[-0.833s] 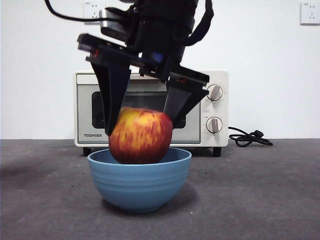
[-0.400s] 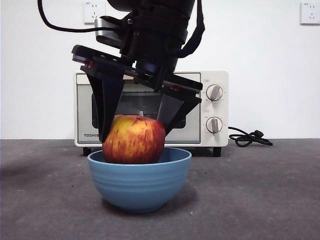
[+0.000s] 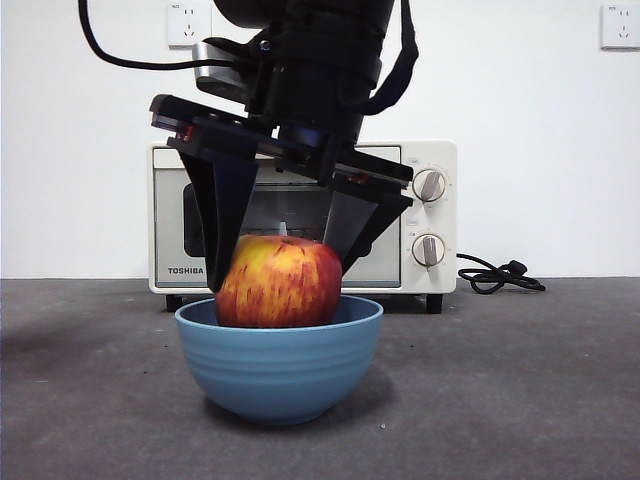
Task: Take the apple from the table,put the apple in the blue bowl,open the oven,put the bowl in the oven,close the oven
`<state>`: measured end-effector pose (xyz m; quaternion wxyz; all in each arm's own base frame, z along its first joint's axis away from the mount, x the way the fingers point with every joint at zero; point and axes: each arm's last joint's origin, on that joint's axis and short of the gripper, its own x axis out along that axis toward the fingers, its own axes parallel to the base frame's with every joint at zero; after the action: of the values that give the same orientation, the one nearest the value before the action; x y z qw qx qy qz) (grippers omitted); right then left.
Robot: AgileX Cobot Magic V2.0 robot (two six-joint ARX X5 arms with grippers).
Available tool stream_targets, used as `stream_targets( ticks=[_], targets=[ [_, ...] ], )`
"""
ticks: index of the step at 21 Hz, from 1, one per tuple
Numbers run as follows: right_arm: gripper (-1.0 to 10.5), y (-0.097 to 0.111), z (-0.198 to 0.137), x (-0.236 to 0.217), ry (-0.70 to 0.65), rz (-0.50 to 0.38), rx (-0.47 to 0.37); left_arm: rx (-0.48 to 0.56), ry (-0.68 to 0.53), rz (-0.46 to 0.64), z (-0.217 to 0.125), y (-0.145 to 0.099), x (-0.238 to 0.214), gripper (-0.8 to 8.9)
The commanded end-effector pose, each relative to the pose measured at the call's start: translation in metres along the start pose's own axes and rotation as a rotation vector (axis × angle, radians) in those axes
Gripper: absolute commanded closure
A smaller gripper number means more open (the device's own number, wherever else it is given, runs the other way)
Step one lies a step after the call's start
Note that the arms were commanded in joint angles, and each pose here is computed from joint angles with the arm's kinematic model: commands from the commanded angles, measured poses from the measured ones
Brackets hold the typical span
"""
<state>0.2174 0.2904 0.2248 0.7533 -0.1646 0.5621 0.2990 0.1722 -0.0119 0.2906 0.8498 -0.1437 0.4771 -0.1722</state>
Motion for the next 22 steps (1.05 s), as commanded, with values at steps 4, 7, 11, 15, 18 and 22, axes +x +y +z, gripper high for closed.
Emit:
stream_targets(
  ticks=[4, 7, 11, 15, 18, 22],
  targets=[
    [3.7, 0.0, -0.003, 0.006, 0.031, -0.005, 0.01, 0.02, 0.001, 0.0, 0.0, -0.001, 0.0, 8.17],
    [3.7, 0.0, -0.003, 0.006, 0.03, -0.005, 0.008, 0.018, 0.005, -0.001, 0.0, -0.001, 0.0, 8.17],
    [3.8, 0.0, -0.004, -0.014, -0.015, 0.007, 0.008, 0.031, -0.047, -0.013, 0.005, -0.001, 0.0, 8.17],
    [3.9, -0.004, -0.014, -0.047, -0.049, -0.059, 0.022, 0.044, -0.08, -0.063, 0.021, -0.003, 0.002, 8.18],
    [5.8, -0.011, -0.023, -0.066, -0.063, -0.163, 0.029, 0.06, -0.071, -0.098, 0.043, -0.008, 0.007, 8.18],
    [9.3, -0.02, -0.031, -0.092, -0.119, -0.221, 0.05, 0.101, -0.048, -0.128, 0.079, -0.02, 0.022, 8.18]
  ],
)
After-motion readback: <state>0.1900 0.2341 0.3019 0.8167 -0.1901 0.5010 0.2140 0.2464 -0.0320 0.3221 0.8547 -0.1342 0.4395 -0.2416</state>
